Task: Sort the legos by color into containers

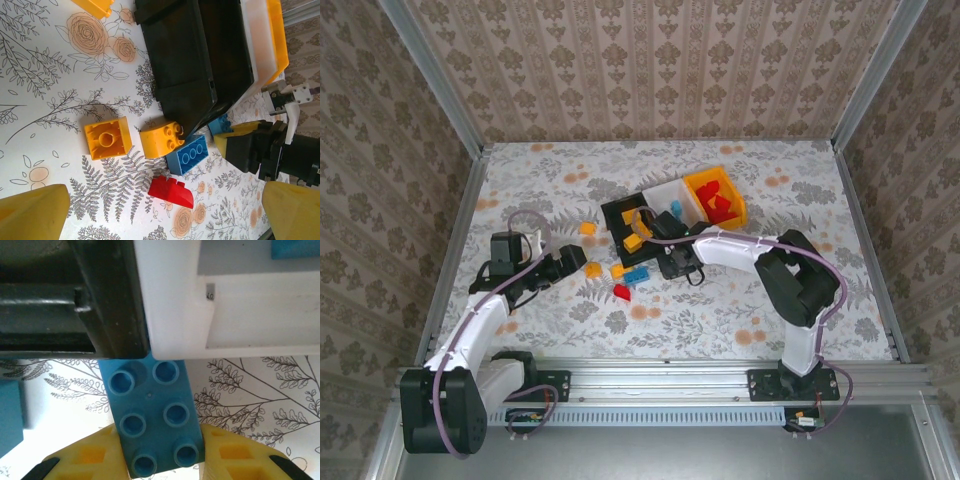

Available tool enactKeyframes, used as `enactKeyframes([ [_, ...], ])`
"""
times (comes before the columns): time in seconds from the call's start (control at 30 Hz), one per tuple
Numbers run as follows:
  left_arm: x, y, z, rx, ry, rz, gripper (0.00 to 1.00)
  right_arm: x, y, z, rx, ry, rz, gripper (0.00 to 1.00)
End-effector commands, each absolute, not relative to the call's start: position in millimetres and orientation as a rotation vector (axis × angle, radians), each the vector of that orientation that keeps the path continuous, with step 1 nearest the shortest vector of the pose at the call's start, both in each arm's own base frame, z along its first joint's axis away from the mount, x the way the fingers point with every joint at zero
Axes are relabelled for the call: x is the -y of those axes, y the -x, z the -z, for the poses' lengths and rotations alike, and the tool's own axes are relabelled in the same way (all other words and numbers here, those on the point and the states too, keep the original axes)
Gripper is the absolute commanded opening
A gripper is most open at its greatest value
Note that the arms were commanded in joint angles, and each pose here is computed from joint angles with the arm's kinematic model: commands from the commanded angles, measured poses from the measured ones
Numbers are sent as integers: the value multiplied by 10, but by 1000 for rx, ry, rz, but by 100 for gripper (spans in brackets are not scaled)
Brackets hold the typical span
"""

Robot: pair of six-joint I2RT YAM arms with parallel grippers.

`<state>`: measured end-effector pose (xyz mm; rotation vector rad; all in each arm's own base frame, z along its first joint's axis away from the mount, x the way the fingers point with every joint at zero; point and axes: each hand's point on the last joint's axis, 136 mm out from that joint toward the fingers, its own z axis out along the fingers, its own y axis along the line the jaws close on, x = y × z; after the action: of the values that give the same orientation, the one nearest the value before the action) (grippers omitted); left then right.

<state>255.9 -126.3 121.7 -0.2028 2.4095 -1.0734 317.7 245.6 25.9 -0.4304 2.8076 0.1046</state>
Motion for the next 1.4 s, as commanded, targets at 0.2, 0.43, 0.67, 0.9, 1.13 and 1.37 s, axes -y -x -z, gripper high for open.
enactKeyframes([
  [0.2, 1339, -2589, -1312, -2375, 166, 1124, 100, -2745, -3290, -619, -2846, 443, -207, 32],
  [0.43, 1596, -2873, -1330, -2445, 91, 1053, 100, -2748, -3271, -531, -2860, 448, -208, 32],
  [0.67, 1784, -3267, -989, -2599, 97, 1012, 100, -2761, -3263, -484, -2862, 441, -224, 31],
  [0.9, 1896, -3517, -844, -2649, 81, 976, 85, -2774, -3262, -464, -2862, 441, -236, 31],
  [1.13, 2074, -3664, -781, -2658, 69, 1020, 63, -2793, -3258, -386, -2872, 438, -245, 30],
  [1.37, 2170, -3807, -914, -2598, 102, 1105, 45, -2790, -3250, -343, -2883, 437, -242, 31],
])
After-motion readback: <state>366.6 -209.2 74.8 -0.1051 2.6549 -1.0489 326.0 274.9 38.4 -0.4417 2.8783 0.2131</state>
